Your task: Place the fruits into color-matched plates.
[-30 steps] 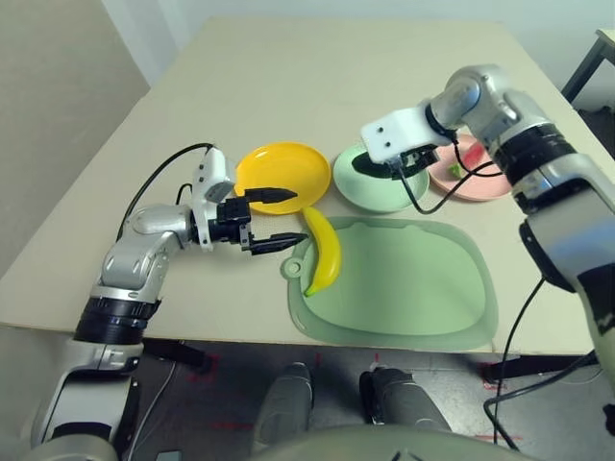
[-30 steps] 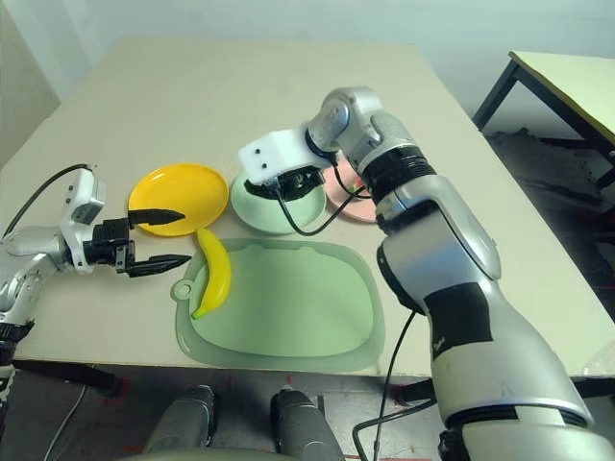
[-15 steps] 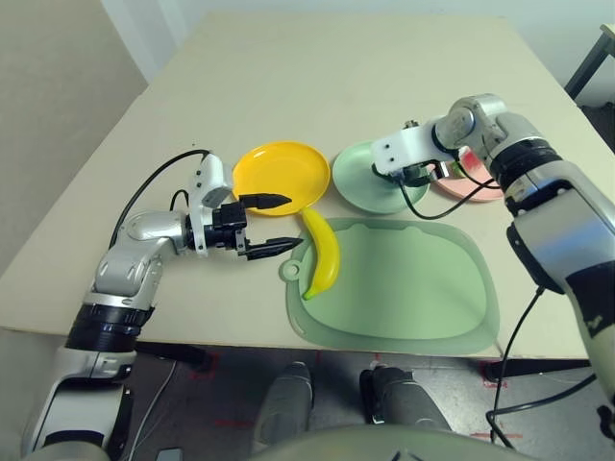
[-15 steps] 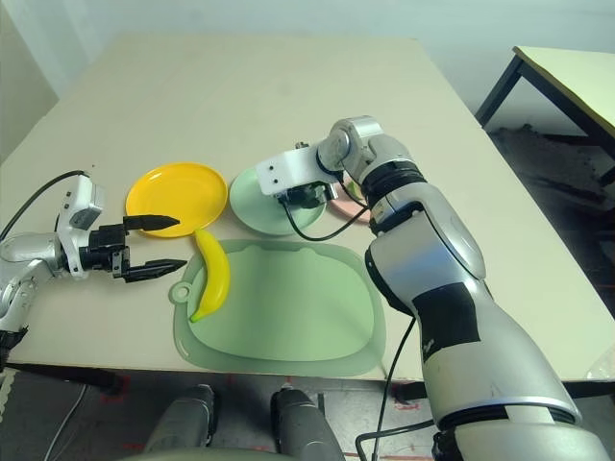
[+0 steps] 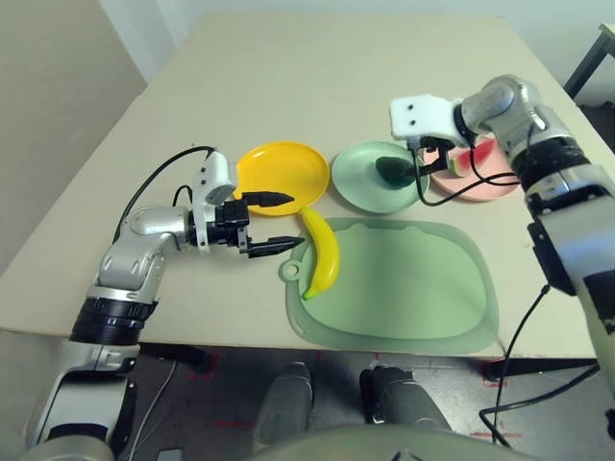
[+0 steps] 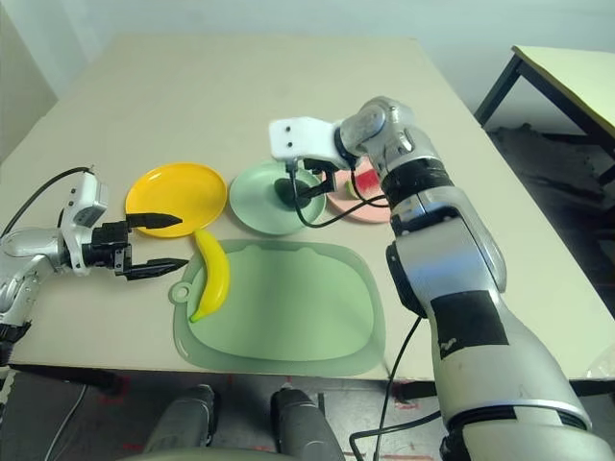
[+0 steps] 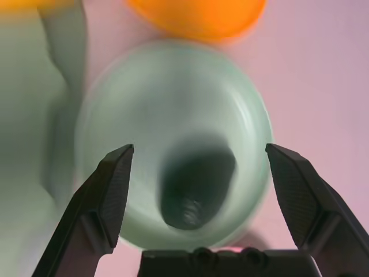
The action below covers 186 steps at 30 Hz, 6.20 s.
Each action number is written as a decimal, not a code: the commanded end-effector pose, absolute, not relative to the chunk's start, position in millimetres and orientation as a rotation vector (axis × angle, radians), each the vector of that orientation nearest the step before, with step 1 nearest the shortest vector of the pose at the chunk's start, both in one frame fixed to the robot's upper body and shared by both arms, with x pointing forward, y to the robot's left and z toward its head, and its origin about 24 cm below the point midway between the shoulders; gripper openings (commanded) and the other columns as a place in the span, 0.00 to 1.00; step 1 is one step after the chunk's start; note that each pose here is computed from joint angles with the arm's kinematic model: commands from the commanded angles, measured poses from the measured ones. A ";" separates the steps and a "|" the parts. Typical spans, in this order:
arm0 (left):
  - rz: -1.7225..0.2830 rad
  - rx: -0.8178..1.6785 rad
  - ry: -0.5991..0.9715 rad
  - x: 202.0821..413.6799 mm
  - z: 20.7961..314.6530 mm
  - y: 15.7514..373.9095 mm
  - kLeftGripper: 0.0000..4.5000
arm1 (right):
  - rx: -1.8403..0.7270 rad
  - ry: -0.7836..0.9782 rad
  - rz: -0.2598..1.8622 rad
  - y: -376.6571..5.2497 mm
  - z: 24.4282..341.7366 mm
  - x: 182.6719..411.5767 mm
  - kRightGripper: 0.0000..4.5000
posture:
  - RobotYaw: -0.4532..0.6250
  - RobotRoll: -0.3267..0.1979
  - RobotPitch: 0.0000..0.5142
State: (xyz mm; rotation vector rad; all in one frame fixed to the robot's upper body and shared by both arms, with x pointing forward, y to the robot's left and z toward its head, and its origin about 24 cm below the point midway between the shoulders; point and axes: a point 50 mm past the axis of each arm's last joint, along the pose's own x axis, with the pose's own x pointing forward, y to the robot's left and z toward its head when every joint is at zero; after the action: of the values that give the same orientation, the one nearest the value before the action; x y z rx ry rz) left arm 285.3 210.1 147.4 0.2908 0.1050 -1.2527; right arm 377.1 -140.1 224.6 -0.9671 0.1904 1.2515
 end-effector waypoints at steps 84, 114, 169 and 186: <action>-1.516 1.360 0.175 367.8 206.4 175.3 0.36 | -0.175 -0.075 1.123 -190.3 106.0 223.6 1.00 | 0.35 0.62 0.23; -0.975 1.478 0.254 386.9 196.2 223.5 0.81 | -0.186 -0.049 1.036 -206.4 97.2 231.3 1.00 | 0.35 0.62 0.25; 0.092 0.048 -0.001 284.2 79.0 331.7 0.99 | -0.190 0.010 -0.034 -409.7 95.4 256.8 1.00 | 0.47 0.62 0.31; 0.068 0.065 -0.011 294.3 91.4 343.1 0.99 | -0.173 0.000 -0.022 -400.9 82.4 255.8 1.00 | 0.47 0.62 0.29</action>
State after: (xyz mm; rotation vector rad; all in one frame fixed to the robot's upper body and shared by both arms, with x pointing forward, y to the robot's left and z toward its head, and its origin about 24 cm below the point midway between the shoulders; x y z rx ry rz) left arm 297.4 337.1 93.0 0.0606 -0.0199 0.0558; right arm 260.3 -399.9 88.1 -0.1865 -0.0062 -0.0076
